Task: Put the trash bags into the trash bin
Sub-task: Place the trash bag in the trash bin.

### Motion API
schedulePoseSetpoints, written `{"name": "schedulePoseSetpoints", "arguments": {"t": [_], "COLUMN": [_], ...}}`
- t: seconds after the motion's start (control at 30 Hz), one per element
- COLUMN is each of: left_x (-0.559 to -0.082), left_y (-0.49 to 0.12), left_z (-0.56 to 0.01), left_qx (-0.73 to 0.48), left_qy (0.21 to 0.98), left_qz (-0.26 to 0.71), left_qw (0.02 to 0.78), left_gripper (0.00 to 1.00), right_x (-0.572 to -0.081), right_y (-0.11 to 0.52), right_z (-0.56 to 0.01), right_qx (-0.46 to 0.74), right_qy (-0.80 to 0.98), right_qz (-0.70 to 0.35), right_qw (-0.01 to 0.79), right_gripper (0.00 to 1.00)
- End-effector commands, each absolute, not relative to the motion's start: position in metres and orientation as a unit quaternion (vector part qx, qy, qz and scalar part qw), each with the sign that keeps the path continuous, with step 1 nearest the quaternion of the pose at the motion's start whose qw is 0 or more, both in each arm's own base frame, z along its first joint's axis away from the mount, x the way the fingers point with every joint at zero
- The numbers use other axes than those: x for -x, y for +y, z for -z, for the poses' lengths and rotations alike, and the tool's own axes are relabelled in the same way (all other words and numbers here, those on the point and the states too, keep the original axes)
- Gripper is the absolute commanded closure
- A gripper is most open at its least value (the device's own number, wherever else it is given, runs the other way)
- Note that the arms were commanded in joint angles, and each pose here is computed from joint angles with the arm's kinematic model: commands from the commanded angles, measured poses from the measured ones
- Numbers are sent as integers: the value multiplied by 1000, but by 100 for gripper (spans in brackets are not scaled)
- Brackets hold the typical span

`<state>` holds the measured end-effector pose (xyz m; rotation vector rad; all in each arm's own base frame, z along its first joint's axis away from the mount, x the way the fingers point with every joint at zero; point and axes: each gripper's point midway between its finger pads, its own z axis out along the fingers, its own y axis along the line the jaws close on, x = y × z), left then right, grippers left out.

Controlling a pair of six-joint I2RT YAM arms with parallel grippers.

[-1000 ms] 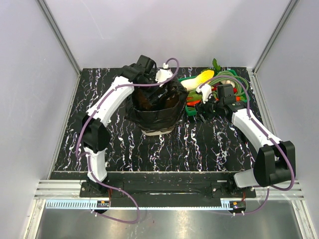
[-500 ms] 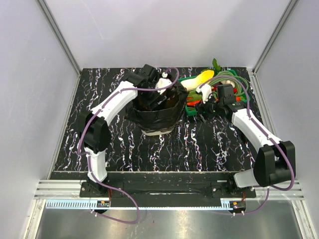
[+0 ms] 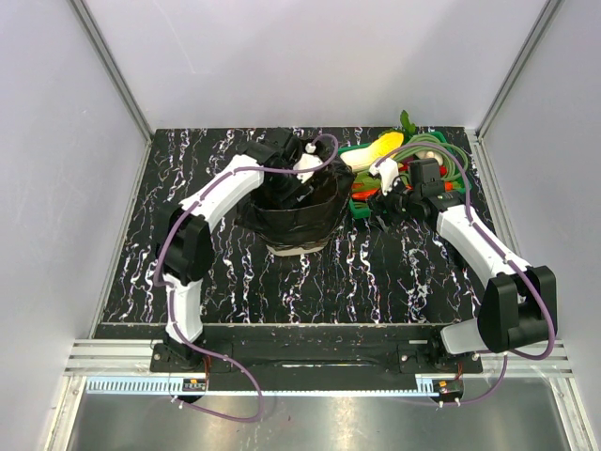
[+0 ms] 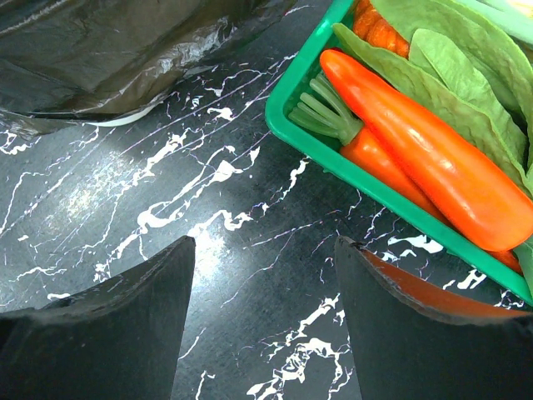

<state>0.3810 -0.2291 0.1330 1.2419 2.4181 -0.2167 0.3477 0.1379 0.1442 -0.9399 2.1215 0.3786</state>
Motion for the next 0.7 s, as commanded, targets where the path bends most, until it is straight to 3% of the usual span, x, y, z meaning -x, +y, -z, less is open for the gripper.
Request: {"name": "schedulePoseSetpoints", "arguments": {"t": [0.0, 0.67], "left_x": [-384, -382], "left_y": [-226, -216], "left_z": [-115, -80], "left_qx": [-453, -492], "left_qy": [868, 858], "left_qz": [62, 39], "left_qw": [194, 139], "left_gripper": [32, 30], "right_x": [-350, -350], "right_y": [139, 139], "right_z": [-152, -150], "right_qx": [375, 374], "right_qy": [825, 828], "right_qz": [-145, -146], "right_qw": [397, 392], "right_gripper": [26, 26]}}
